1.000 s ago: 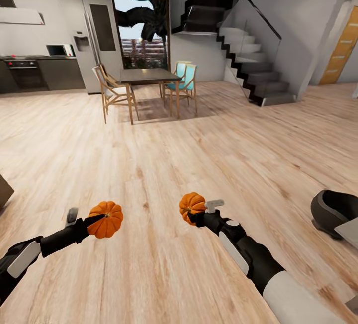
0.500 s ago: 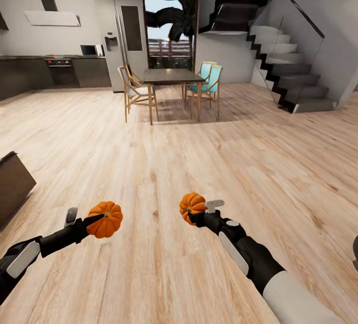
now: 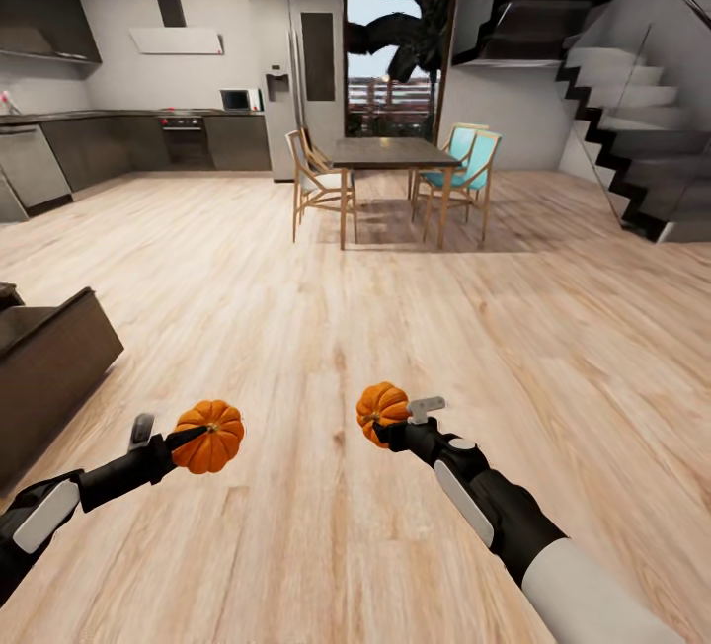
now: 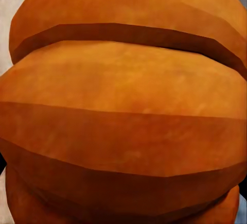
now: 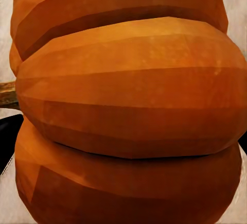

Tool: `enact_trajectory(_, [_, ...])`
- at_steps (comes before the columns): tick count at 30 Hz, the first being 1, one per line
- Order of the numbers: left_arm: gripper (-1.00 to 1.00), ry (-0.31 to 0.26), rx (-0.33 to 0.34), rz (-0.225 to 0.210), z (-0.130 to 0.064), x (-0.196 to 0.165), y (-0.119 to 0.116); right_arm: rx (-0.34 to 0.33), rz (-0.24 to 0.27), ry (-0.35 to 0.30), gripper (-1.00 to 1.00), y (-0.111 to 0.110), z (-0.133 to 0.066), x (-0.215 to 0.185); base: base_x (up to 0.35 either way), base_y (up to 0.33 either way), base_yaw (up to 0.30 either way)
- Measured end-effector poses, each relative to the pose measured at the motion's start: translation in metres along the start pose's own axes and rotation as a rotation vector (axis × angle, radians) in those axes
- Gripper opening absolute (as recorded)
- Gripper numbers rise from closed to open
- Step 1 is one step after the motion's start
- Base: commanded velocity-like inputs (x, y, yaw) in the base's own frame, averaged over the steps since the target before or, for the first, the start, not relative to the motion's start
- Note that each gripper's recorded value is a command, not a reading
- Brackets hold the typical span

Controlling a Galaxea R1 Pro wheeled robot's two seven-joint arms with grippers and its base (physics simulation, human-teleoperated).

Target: Place each of the two pumpkins and all three candles from the living room inside a cabinet in the living room (use any cabinet), then make sure every cabinet is closed, and position the cauldron so it is next to a table in the living room.

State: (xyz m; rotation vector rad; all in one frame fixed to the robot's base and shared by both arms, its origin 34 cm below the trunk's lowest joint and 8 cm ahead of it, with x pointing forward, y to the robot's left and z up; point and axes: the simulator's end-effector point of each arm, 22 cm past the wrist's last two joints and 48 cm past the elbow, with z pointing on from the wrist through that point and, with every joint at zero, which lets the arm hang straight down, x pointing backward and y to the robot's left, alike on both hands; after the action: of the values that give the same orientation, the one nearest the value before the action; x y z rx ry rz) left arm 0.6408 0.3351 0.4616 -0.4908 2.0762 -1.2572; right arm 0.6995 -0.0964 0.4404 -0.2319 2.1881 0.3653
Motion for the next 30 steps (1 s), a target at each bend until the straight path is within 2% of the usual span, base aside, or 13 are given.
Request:
enact_trajectory(9, [-1.00, -0.002, 0.003, -0.004, 0.000, -0.001, -0.001, 0.000, 0.001, 0.000, -1.00, 0.000, 0.000, 0.000, 0.055, -0.054, 0.297])
enact_trajectory(25, [-1.00, -0.001, 0.003, -0.003, 0.000, -0.001, -0.001, -0.004, -0.001, 0.002, -1.00, 0.002, 0.000, 0.001, 0.290, -0.176, 0.297])
enact_trajectory(30, [-1.00, -0.001, 0.002, -0.002, 0.000, 0.000, 0.000, -0.025, -0.036, 0.014, -1.00, 0.014, 0.001, 0.007, 0.320, -0.111, 0.297])
